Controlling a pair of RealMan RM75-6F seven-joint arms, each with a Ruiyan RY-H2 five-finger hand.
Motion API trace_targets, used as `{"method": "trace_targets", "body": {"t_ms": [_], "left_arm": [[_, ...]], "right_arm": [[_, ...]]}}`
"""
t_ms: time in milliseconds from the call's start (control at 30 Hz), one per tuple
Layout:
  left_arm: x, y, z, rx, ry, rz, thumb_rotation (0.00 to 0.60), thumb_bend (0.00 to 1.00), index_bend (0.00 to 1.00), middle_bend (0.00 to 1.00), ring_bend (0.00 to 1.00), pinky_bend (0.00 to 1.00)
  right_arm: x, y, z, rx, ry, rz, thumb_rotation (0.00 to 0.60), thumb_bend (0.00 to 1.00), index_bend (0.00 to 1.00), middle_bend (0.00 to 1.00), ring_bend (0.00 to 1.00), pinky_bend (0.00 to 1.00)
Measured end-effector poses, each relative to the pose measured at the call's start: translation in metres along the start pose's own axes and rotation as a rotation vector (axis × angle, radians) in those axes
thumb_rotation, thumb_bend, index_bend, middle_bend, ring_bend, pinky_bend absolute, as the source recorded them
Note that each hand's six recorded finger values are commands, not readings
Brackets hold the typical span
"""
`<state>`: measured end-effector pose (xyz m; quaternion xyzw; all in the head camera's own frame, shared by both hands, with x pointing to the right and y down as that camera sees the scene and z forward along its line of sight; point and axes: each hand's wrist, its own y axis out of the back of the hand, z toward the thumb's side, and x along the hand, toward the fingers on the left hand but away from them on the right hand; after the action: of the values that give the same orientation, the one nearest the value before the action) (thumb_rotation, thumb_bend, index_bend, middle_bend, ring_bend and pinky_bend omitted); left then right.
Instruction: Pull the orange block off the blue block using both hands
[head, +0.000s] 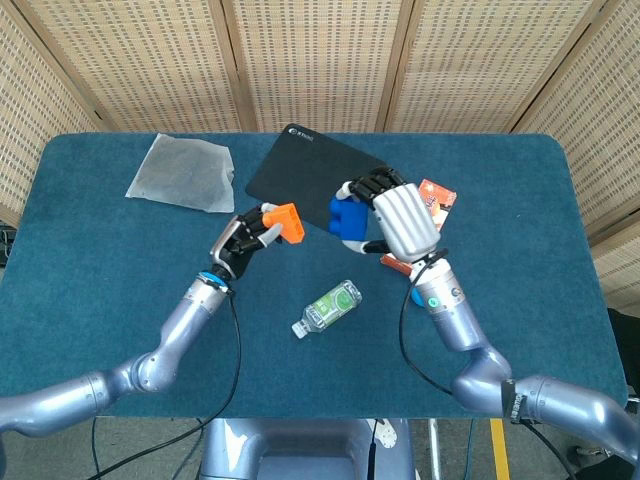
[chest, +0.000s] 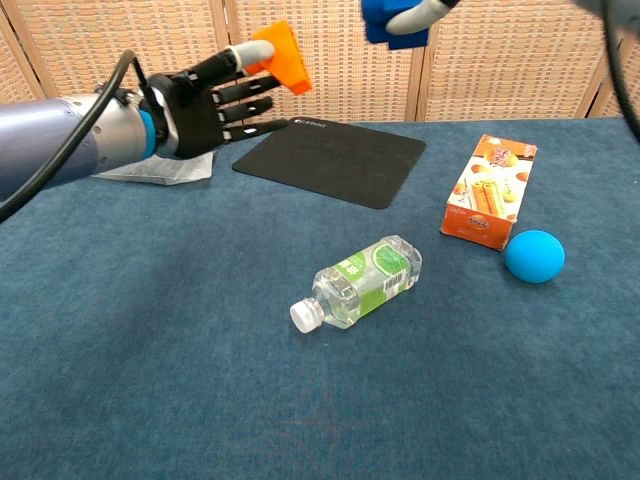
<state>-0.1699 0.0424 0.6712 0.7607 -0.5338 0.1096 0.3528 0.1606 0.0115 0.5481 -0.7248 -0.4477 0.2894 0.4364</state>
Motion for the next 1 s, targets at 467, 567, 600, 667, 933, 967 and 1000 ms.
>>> {"method": "trace_targets", "body": {"t_ms": [467, 567, 600, 667, 933, 967, 1000], "left_arm": [[-0.021, 0.126, 0.033, 0.974, -0.022, 0.15, 0.6, 0.46, 0.65, 0.67, 0.59, 0.07], [-0.032, 0.15, 0.029, 1.2, 0.039, 0.147, 0.6, 0.45, 0.63, 0.62, 0.57, 0.05], [-0.035, 0.156, 0.026, 1.253, 0.07, 0.14, 0.6, 0.4, 0.56, 0.53, 0.51, 0.03], [-0.039, 0.164, 0.021, 1.304, 0.115, 0.13, 0.6, 0.26, 0.31, 0.31, 0.3, 0.01], [-0.047, 0.168, 0.02, 1.286, 0.158, 0.118, 0.6, 0.01, 0.0, 0.0, 0.0, 0.0], [-0.048, 0.168, 0.022, 1.279, 0.152, 0.121, 0.6, 0.0, 0.0, 0.0, 0.0, 0.0], [-0.051, 0.169, 0.026, 1.271, 0.142, 0.127, 0.6, 0.0, 0.0, 0.0, 0.0, 0.0]], "right_arm": [[0.061, -0.032, -0.104, 0.262, -0.108, 0.243, 0.6, 0.13, 0.56, 0.64, 0.48, 0.25], [0.07, -0.047, -0.108, 0.263, -0.109, 0.304, 0.6, 0.07, 0.23, 0.3, 0.27, 0.22], [0.072, -0.05, -0.109, 0.26, -0.111, 0.322, 0.6, 0.03, 0.09, 0.14, 0.14, 0.18], [0.076, -0.055, -0.109, 0.242, -0.12, 0.353, 0.6, 0.0, 0.0, 0.01, 0.02, 0.14], [0.081, -0.034, -0.1, 0.207, -0.125, 0.304, 0.6, 0.0, 0.0, 0.0, 0.0, 0.08], [0.083, -0.028, -0.099, 0.199, -0.125, 0.292, 0.6, 0.0, 0.0, 0.0, 0.0, 0.08], [0.086, -0.024, -0.099, 0.193, -0.126, 0.283, 0.6, 0.0, 0.0, 0.0, 0.0, 0.08]]}}
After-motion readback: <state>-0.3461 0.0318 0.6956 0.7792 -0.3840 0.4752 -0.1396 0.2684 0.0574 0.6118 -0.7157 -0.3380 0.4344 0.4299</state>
